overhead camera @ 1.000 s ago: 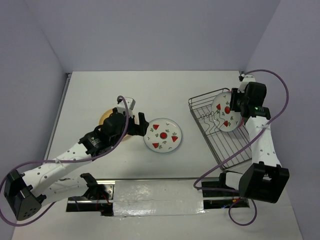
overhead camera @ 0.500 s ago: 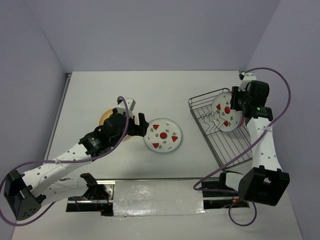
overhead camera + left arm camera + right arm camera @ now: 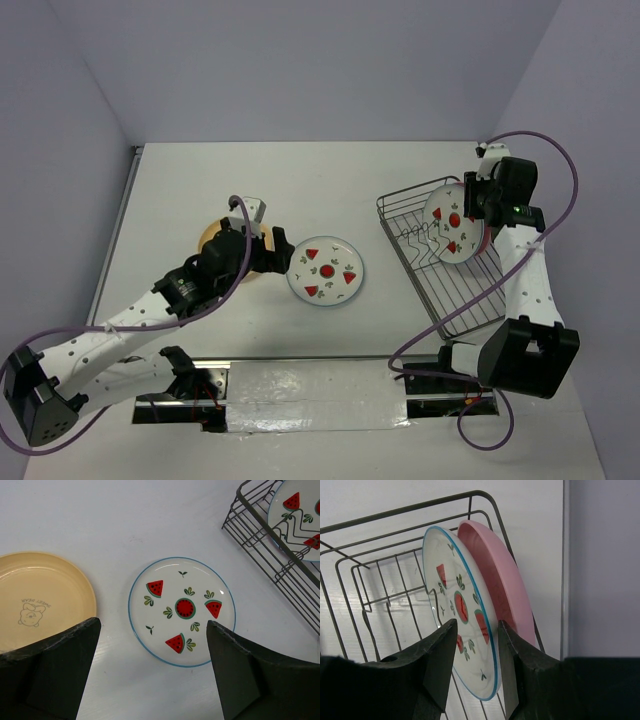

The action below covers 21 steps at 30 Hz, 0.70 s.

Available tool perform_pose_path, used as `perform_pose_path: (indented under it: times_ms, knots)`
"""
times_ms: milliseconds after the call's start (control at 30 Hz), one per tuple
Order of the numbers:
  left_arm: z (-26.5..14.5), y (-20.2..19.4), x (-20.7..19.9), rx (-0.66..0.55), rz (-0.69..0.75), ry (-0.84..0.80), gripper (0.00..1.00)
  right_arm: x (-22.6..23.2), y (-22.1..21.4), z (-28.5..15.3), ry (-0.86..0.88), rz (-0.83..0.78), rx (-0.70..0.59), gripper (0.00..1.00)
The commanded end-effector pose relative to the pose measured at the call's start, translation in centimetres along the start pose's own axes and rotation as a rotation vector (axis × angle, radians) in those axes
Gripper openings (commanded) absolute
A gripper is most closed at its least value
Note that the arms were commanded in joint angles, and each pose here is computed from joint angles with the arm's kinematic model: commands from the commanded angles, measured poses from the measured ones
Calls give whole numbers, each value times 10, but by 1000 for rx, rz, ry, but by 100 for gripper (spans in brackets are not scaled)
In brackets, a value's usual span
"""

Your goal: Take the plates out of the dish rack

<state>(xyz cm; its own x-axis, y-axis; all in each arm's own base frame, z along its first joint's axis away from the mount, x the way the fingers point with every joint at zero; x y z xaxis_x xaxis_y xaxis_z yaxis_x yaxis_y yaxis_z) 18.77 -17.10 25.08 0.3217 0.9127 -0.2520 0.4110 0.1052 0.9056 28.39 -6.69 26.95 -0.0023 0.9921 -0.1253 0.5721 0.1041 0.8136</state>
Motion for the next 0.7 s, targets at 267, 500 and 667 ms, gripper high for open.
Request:
perform_pose_path:
  times_ms: [267, 500, 667]
  knots:
    - [-8, 10, 2, -90, -15, -1, 99, -3, 0, 8, 6, -43, -32, 46]
    - [-8, 11, -2, -91, -19, -30, 99, -3, 0, 7, 25, -68, -22, 46]
    - [-10, 11, -1, -98, -22, -30, 99, 2, -7, 17, 80, -53, 16, 45]
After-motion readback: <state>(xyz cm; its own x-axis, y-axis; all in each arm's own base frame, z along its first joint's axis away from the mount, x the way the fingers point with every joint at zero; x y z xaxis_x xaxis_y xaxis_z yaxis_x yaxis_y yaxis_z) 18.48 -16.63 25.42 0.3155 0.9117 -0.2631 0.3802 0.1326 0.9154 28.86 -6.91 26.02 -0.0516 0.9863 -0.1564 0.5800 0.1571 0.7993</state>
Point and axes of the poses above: each gripper's point midway between its finger pads, its own z axis out along the fingers, its own x axis along the line the jaws close on, y = z × x, the point moved 9 cm from there along -z, back along the fingers
